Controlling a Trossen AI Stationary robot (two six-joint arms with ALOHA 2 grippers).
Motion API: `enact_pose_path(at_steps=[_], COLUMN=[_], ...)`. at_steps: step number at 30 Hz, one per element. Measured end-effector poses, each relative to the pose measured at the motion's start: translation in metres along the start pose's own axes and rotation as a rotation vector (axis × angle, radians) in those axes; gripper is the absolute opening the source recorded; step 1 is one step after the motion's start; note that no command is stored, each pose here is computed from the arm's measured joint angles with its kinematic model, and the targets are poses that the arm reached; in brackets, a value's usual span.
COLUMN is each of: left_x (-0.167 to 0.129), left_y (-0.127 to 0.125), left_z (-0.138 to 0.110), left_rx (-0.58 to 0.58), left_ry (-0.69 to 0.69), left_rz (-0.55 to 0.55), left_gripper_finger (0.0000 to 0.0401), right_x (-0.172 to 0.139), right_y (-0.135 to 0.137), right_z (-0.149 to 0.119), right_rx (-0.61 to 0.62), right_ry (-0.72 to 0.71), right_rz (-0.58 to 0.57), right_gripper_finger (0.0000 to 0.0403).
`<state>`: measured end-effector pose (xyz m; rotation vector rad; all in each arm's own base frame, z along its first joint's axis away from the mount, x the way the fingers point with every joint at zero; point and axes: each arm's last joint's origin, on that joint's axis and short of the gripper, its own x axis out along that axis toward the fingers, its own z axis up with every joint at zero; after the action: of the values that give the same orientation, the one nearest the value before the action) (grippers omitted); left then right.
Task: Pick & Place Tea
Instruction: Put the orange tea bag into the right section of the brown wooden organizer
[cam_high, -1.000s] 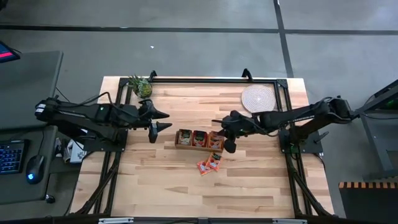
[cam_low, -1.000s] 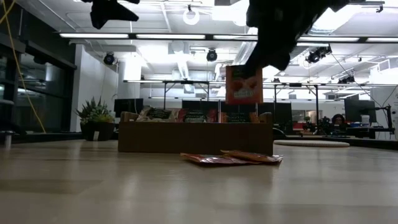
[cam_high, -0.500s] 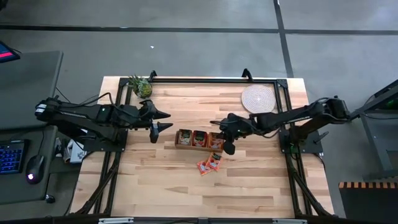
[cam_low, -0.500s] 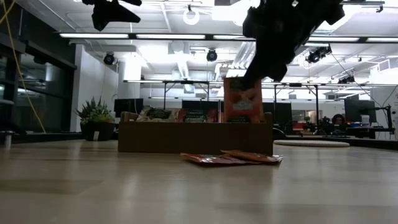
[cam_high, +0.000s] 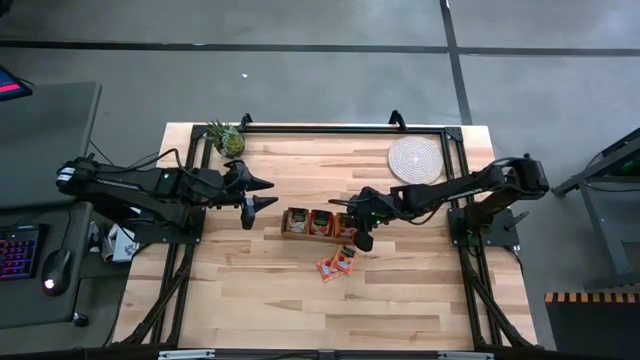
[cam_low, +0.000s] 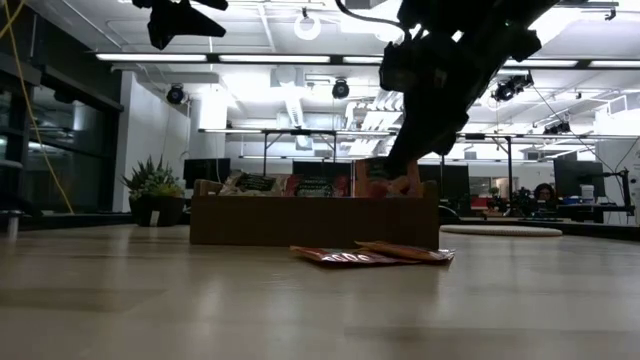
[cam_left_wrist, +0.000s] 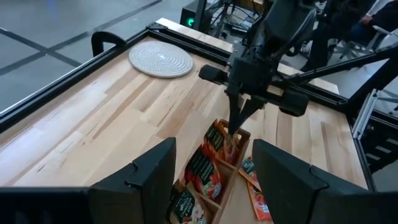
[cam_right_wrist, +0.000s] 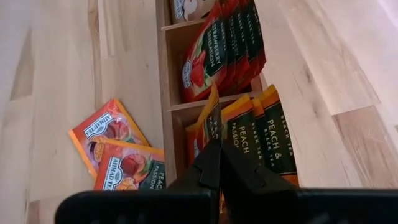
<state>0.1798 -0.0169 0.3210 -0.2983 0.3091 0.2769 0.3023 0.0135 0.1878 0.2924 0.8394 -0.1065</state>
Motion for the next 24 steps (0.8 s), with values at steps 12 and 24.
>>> enact_pose_path(at_steps=[12, 24], left_x=[-0.0001, -0.0001], left_y=[0.0001, -0.0001], left_z=[-0.0004, -0.0004], left_rx=[0.001, 0.001], left_ry=[0.005, 0.007], left_rz=[-0.002, -0.006], left_gripper_finger=[0.0209, 0.0209], right_x=[-0.0008, -0.0008], right_y=[0.0005, 0.0005], right_z=[0.0004, 0.0015], right_rx=[-0.006, -0.026], right_ry=[-0.001, -0.014], right_rz=[0.014, 0.005], right_gripper_finger=[0.0001, 0.0094])
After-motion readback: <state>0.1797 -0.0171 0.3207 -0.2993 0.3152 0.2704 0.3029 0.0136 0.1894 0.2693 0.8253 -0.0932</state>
